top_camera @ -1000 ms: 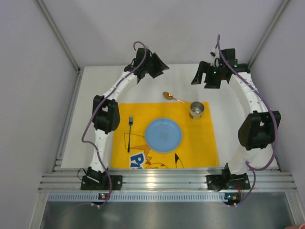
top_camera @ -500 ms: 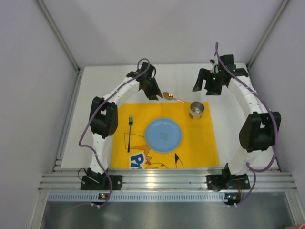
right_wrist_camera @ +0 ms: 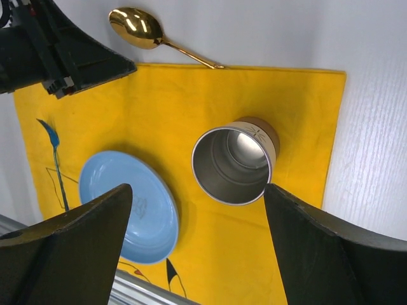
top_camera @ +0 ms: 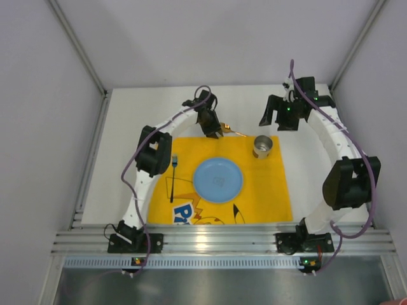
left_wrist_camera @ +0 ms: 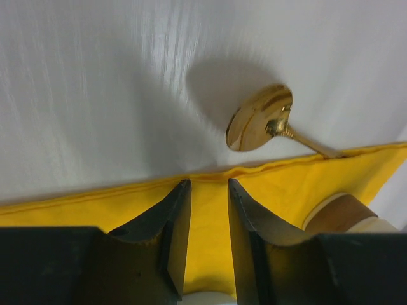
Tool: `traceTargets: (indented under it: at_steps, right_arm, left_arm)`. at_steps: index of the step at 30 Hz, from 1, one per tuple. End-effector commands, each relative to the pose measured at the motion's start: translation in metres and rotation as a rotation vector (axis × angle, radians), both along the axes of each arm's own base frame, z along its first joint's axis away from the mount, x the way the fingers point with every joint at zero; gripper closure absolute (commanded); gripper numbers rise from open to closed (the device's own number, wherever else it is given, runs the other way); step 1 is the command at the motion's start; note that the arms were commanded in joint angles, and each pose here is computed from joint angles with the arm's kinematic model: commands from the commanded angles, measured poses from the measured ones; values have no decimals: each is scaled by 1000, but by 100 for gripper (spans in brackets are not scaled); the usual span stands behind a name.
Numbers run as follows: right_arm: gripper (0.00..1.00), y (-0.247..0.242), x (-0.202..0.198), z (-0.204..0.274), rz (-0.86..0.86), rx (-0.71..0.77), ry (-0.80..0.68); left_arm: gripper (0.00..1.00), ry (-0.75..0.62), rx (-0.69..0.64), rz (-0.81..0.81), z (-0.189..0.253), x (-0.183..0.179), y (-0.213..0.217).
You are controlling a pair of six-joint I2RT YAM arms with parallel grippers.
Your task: Set the dinner table for one person
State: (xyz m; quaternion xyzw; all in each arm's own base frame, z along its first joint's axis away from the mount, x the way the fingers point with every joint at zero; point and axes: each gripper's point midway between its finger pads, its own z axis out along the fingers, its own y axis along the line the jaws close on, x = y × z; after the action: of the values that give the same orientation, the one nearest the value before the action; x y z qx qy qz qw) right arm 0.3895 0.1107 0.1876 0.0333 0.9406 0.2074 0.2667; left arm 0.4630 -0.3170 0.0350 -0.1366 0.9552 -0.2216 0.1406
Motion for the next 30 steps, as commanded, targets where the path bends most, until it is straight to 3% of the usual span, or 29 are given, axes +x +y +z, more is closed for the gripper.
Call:
traceTargets:
  at_steps: [1,9,14,16,17,18,19,21,22,23,24,25,26,30]
  right_arm:
    - [14,-6,-4,20,3,-10,-71]
    - [14,-4,-6,14,13,2,-51]
    - [14,14,21,-1,57,27,-26]
    - [14,22,42,-11,74,21,-15]
    - [14,25,49,-14,76,22,-12]
    - [14,28,63,-4,81,25,-46]
    - [15,32,73,-25,80,10,-3]
    - [15,35,94,-20,77,-10,-30]
    - [16,36,98,-44,81,-50,21]
    - [16,38,102,-50,87,-68,29]
    - [17,42,110,-47,94,-84,9]
    - [17,47,109,-64,104,-121,39]
    - [18,49,109,-70,109,-142,46]
    - [18,60,104,-98,126,-239,81]
  left_arm:
    - [65,-86,-31,11,7,28,-11]
    - [66,-178,-219,52,10,77,-54]
    - [59,-235,-370,88,16,100,-80]
    - [44,-273,-425,109,22,110,-91]
    - [28,-290,-462,110,29,113,-97]
    - [2,-287,-517,117,36,113,-108]
    - [2,-269,-530,117,23,115,-112]
    - [2,-262,-555,105,36,117,-116]
    - [1,-276,-555,95,50,116,-113]
    - [2,-244,-517,93,36,108,-107]
    - [2,-269,-480,77,38,107,-98]
    - [2,-320,-484,65,74,105,-91]
    - [1,-277,-433,74,53,94,-77]
    - [1,-298,-383,119,91,86,-21]
